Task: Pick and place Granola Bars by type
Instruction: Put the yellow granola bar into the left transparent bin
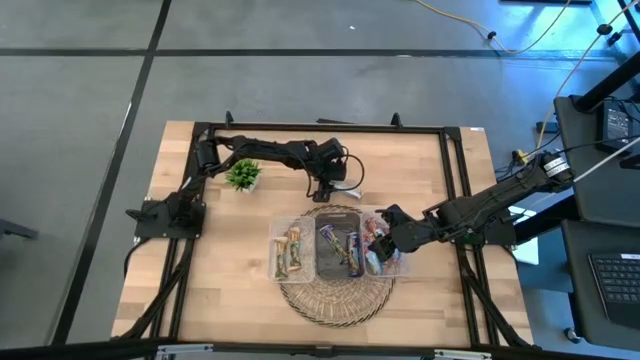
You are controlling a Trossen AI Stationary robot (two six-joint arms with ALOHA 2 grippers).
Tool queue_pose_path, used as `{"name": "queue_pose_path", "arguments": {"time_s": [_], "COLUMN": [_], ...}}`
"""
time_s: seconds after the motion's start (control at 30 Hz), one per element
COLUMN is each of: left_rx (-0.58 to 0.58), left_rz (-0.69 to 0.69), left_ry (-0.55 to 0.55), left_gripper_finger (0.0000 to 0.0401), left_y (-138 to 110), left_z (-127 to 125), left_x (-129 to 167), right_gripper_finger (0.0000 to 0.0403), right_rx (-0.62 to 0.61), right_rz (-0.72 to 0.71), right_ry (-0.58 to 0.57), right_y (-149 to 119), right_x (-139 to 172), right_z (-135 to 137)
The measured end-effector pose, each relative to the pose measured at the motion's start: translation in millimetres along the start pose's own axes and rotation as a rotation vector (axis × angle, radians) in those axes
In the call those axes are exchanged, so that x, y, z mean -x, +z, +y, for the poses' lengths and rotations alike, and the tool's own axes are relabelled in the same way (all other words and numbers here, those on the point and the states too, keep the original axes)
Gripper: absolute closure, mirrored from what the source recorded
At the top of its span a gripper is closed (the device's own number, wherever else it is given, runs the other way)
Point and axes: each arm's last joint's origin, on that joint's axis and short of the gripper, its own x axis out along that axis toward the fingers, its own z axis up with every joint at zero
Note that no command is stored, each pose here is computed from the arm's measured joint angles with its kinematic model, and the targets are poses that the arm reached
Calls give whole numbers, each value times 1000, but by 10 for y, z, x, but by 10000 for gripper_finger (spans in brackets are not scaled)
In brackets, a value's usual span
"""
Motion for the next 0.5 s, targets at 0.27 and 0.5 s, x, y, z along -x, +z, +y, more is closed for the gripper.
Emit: {"name": "queue_pose_path", "arguments": {"time_s": [0.27, 0.5], "left_rx": [-12, -27], "left_rz": [48, 68], "left_ry": [-12, 24], "left_gripper_finger": [218, 263], "left_y": [8, 31], "left_z": [-116, -165], "left_x": [-36, -42], "right_gripper_finger": [164, 164], "right_rx": [3, 5], "right_rz": [0, 0], "right_ry": [0, -2], "right_y": [0, 0], "right_x": [0, 0], "right_z": [0, -1]}}
